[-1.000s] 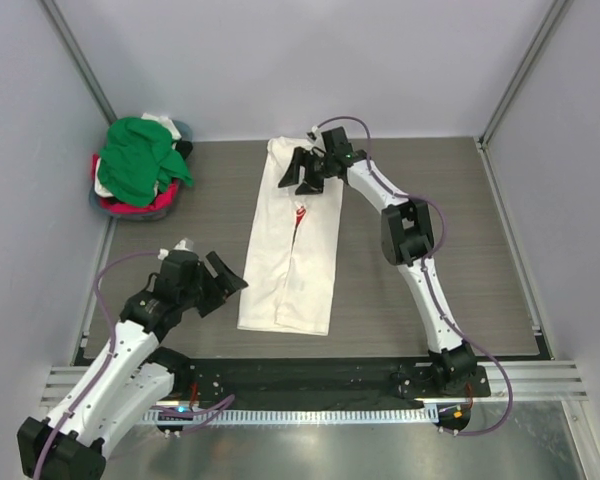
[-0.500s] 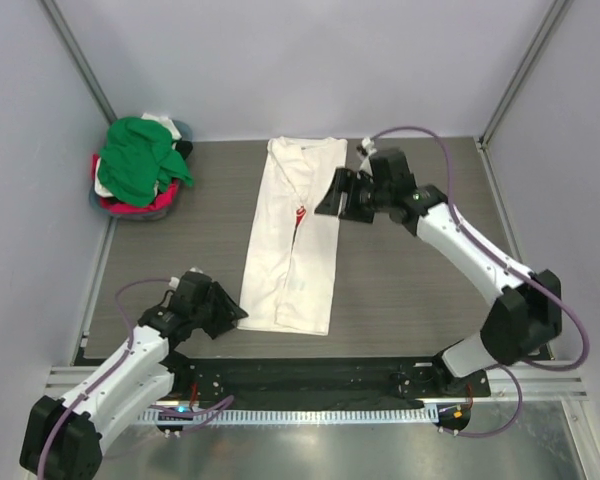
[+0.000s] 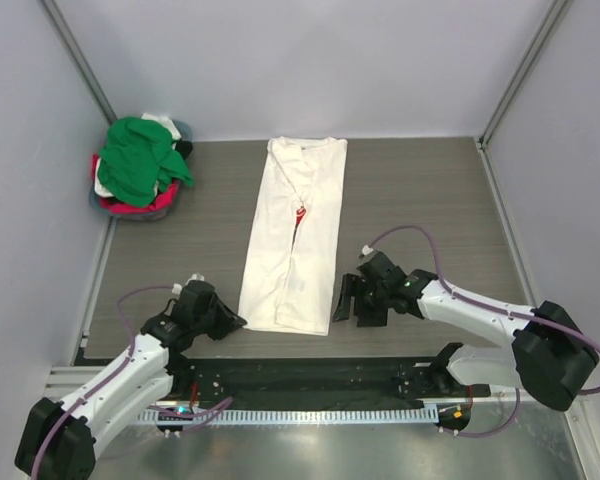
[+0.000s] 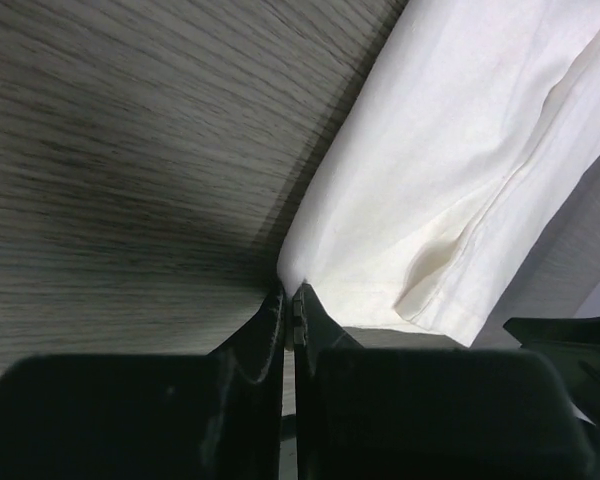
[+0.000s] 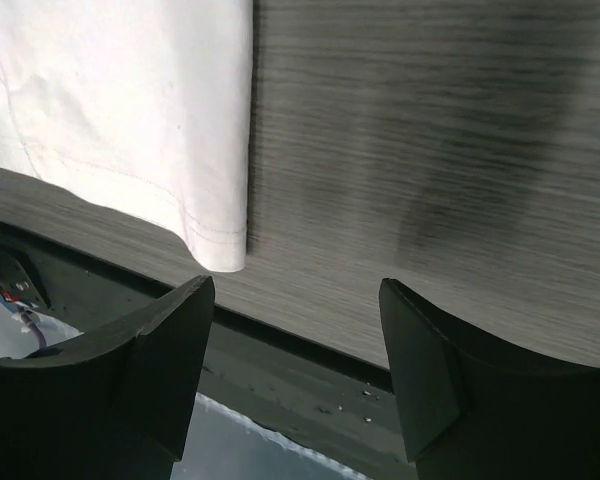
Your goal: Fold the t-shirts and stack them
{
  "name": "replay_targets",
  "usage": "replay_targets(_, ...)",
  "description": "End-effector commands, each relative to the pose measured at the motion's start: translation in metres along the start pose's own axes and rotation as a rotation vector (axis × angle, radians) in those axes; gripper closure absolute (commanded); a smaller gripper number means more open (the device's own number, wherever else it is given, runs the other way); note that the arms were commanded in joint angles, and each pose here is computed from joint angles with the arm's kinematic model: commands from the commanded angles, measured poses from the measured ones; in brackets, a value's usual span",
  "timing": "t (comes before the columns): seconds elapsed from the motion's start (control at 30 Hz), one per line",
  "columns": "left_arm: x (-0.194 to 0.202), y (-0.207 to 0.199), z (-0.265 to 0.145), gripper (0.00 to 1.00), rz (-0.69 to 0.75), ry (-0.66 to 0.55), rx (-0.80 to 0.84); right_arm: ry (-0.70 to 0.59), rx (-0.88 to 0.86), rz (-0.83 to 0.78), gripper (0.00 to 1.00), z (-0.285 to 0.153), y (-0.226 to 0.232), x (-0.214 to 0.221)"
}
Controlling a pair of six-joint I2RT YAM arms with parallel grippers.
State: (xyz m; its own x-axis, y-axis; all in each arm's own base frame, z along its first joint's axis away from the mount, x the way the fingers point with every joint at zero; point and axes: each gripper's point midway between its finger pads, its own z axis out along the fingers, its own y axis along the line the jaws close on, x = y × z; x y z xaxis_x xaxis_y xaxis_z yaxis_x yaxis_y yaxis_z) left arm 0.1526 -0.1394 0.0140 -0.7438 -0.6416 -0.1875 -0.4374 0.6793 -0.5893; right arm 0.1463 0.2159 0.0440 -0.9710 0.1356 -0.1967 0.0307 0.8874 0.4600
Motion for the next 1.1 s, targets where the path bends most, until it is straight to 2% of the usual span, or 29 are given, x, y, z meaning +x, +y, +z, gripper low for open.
replay_targets(0.0, 0.002, 0.011, 0.004, 1.0, 0.006, -0.008, -0.038, -0.062, -0.081, 0.04, 0.28, 0.004, 0.023, 0.0)
replay_targets(0.13, 0.004, 0.008, 0.003, 1.0, 0.007, -0.01, -0.026, -0.035, -0.165, 0.048, 0.29, 0.018, 0.036, 0.016)
replay_targets(0.43, 0.01, 0.009, 0.003, 1.0, 0.014, 0.004, -0.018, -0.026, -0.14, 0.064, 0.39, 0.039, 0.025, 0.022)
replay_targets(0.53, 0.012, 0.007, 0.003, 1.0, 0.012, 0.006, -0.011, -0.012, -0.125, 0.063, 0.48, 0.043, 0.023, 0.026)
replay_targets(0.57, 0.012, 0.006, 0.002, 1.0, 0.012, 0.006, -0.006, -0.009, -0.122, 0.066, 0.57, 0.044, 0.022, 0.027)
replay_targets(0.63, 0.012, 0.004, 0.002, 1.0, 0.011, 0.008, -0.001, -0.009, -0.109, 0.069, 0.65, 0.044, 0.019, 0.028)
replay_targets(0.67, 0.013, 0.003, 0.001, 1.0, 0.012, 0.01, 0.003, -0.01, -0.103, 0.069, 0.73, 0.043, 0.018, 0.028)
replay_targets(0.77, 0.017, -0.005, -0.003, 1.0, 0.008, 0.029, 0.03, -0.024, -0.076, 0.054, 0.84, 0.036, 0.014, 0.026)
replay_targets(0.8, 0.017, -0.012, -0.006, 1.0, 0.009, 0.032, 0.05, -0.029, -0.067, 0.046, 0.91, 0.033, 0.013, 0.025)
replay_targets(0.87, 0.024, -0.015, -0.012, 1.0, 0.013, 0.051, 0.045, -0.039, -0.04, 0.043, 0.99, 0.023, 0.006, 0.026)
replay_targets(1.07, 0.034, -0.042, -0.037, 1.0, 0.055, 0.048, 0.089, -0.065, -0.065, 0.049, 0.99, -0.009, 0.002, 0.03)
